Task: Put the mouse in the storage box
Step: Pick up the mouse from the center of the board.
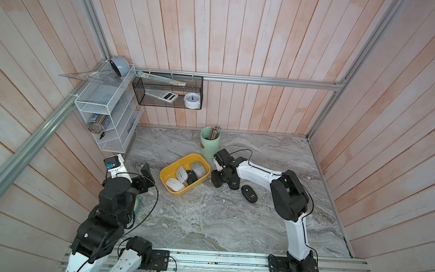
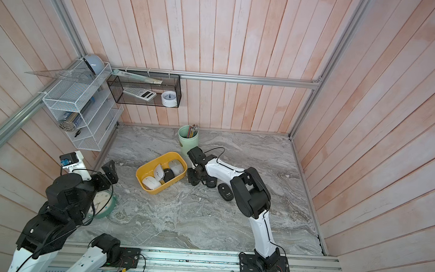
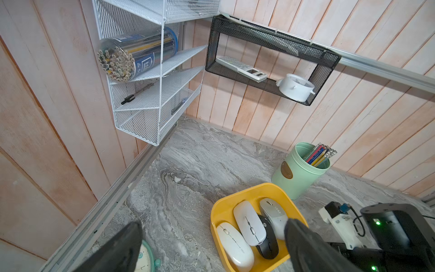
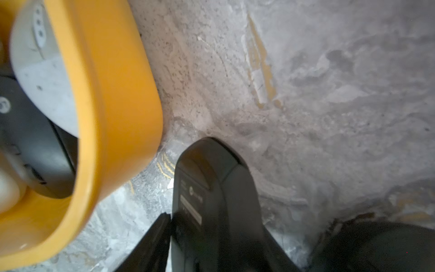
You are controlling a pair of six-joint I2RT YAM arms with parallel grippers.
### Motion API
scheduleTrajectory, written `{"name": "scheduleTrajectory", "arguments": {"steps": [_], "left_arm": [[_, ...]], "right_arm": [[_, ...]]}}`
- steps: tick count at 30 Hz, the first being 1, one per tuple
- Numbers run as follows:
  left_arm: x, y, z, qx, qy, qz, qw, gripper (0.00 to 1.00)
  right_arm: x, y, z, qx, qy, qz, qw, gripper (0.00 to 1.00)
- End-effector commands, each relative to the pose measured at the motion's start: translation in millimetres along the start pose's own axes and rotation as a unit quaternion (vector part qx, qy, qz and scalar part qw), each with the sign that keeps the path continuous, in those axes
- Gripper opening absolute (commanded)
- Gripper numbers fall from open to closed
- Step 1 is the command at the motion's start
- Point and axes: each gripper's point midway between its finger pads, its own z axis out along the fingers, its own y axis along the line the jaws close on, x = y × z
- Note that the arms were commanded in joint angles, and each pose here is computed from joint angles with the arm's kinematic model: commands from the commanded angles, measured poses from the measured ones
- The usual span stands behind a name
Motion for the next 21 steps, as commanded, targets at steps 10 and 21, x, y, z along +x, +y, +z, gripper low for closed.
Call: {"name": "scheduleTrajectory", "arguments": {"steps": [10,21], "left_arm": [[-1.1,4.9,0.2,-0.009,-0.008,-0.001,1.000,1.00],[-13.3,26.7,-20.1,-0.037,-0.054,-0.029,0.997,1.00]], "right_arm": [[-2.5,-6.1,-35.3,0.071,-0.017,-0.034,0.997,0.34],[-44.0,27.0,-94.3,0.140,-0.090,-0.130,0.977,0.34]]}}
